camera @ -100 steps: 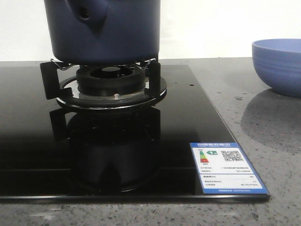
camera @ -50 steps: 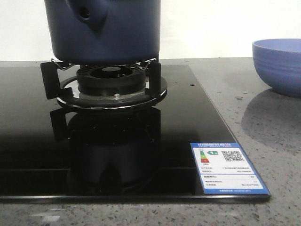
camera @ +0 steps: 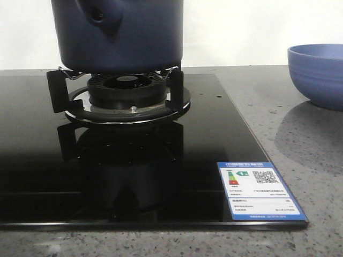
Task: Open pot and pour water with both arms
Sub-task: 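Lower the right gripper onto the light blue bowl rim and close, then lift the bowl with the right gripper and carry it toward the pot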
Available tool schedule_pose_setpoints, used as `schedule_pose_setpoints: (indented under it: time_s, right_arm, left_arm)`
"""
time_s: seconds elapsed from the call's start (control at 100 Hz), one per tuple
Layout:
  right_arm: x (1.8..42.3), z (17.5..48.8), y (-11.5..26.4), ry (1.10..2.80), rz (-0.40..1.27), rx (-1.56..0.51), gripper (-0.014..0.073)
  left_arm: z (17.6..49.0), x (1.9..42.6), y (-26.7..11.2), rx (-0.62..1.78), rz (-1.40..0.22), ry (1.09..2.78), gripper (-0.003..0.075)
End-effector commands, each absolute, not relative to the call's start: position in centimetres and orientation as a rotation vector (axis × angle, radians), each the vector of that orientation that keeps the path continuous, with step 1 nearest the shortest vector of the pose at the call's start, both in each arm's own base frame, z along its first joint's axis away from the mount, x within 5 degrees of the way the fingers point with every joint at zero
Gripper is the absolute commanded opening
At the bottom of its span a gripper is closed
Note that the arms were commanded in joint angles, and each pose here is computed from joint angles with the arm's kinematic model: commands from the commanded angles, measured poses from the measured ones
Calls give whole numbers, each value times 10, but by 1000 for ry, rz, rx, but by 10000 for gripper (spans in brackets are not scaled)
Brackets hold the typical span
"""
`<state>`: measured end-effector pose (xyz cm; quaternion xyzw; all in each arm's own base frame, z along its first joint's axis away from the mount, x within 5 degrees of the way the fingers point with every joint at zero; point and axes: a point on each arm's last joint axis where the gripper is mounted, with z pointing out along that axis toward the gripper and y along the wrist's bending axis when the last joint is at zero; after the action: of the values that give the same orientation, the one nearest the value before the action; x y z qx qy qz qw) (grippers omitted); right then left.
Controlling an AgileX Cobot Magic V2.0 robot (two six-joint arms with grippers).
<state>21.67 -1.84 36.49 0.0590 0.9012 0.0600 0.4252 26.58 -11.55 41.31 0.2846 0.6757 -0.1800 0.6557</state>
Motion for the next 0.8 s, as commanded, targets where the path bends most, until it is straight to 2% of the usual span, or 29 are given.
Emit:
schedule_pose_setpoints:
  time_s: [0.0,0.18,0.47,0.59,0.6,0.66,0.67,0.68,0.72,0.79]
  right_arm:
    - [238,379,-34,2237,121,209,451]
    - [275,367,-58,2362,128,284,451]
    - [312,322,-72,2538,162,331,429]
    - [319,310,-74,2568,169,341,284]
    - [320,309,-74,2570,170,341,247]
    - [321,308,-75,2570,169,343,157]
    - [321,307,-75,2570,169,343,117]
    - [321,307,-75,2569,168,343,117]
    - [322,308,-75,2567,167,343,28]
    - [322,308,-75,2563,166,344,-71]
  left_arm:
    - [443,255,-100,534,-404,1456,318]
    - [445,260,-73,433,-402,1485,318]
    - [445,265,-42,365,-364,1509,318]
    - [445,265,-39,358,-356,1511,318]
    - [445,265,-39,358,-353,1511,318]
    - [445,265,-39,359,-352,1512,318]
    - [445,265,-39,359,-352,1512,318]
    - [445,265,-39,359,-352,1512,318]
    - [445,265,-39,359,-352,1512,318]
    - [444,266,-39,359,-353,1514,318]
